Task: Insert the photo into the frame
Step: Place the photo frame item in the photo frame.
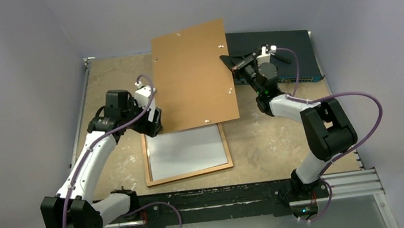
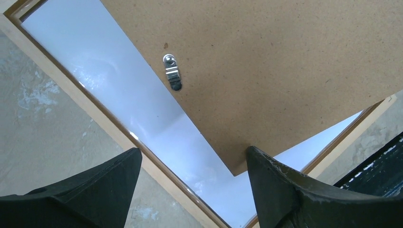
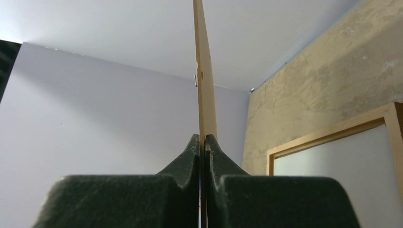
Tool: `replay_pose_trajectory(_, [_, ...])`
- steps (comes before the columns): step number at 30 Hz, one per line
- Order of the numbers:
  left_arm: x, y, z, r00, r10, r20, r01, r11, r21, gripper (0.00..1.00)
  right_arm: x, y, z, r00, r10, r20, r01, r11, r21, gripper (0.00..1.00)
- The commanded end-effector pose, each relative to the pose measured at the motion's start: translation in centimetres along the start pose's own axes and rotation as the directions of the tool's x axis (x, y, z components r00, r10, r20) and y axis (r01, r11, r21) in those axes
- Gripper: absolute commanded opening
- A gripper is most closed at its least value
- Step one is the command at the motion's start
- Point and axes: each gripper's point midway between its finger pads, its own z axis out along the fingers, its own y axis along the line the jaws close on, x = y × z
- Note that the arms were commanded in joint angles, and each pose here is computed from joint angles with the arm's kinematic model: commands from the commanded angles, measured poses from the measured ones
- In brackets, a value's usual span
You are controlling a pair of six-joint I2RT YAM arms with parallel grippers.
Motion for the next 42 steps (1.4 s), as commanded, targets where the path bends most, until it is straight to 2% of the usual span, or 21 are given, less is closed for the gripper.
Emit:
replay_pose_trajectory(1, [-2.1,1.1,-2.2,0.998,0.056,0.038,-0.053,0.996,-0.078,0.8,-0.1,5.3,-1.6,0.999,0.049,-0.018,-0.051,0.986,-0.159,0.0])
replay_pose_trajectory(6, [-4.9,4.1,-4.8,0.994,0.028,0.101,-0.016,0.992,-0.123,0.83,1.8,3.2,-3.0,0.994,0.036,-0.105,-0.047,0.993,-0.105,0.0])
replay_pose_trajectory(12, [-5.9,7.5,-5.9,0.995,0.005,0.099,0.01,0.988,-0.157,0.87,2.8,1.1,-5.0,0.991,0.011,-0.133,-0.019,0.998,-0.055,0.0])
replay_pose_trajectory(16, [-5.0,8.7,-5.2,0.997,-0.015,0.079,0.029,0.984,-0.178,0.88,3.0,0.2,-5.5,0.992,0.022,-0.127,-0.029,0.998,-0.055,0.0])
replay_pose_trajectory(20, [-2.0,11.3,-3.6,0.999,-0.031,0.017,0.034,0.968,-0.247,0.85,3.8,-0.8,-5.3,0.989,0.029,-0.148,-0.035,0.999,-0.038,0.0])
replay_pose_trajectory(26, [4.0,14.3,-0.9,0.99,-0.105,-0.092,0.081,0.968,-0.239,0.72,5.5,-2.0,-4.2,0.984,0.029,-0.176,-0.033,0.999,-0.017,0.0])
replay_pose_trajectory(29, [6.2,14.7,0.0,0.986,-0.112,-0.127,0.081,0.97,-0.228,0.62,6.3,-2.4,-3.7,0.983,0.03,-0.181,-0.033,0.999,-0.011,0.0])
replay_pose_trajectory(35, [9.4,13.6,1.5,0.98,-0.097,-0.176,0.066,0.983,-0.174,0.45,7.6,-3.5,-3.4,0.982,0.038,-0.183,-0.036,0.999,0.014,0.0])
replay_pose_trajectory(42, [11.1,11.8,2.5,0.977,-0.111,-0.18,0.094,0.991,-0.1,0.33,9.0,-4.8,-3.1,0.983,0.037,-0.178,-0.031,0.999,0.031,0.0])
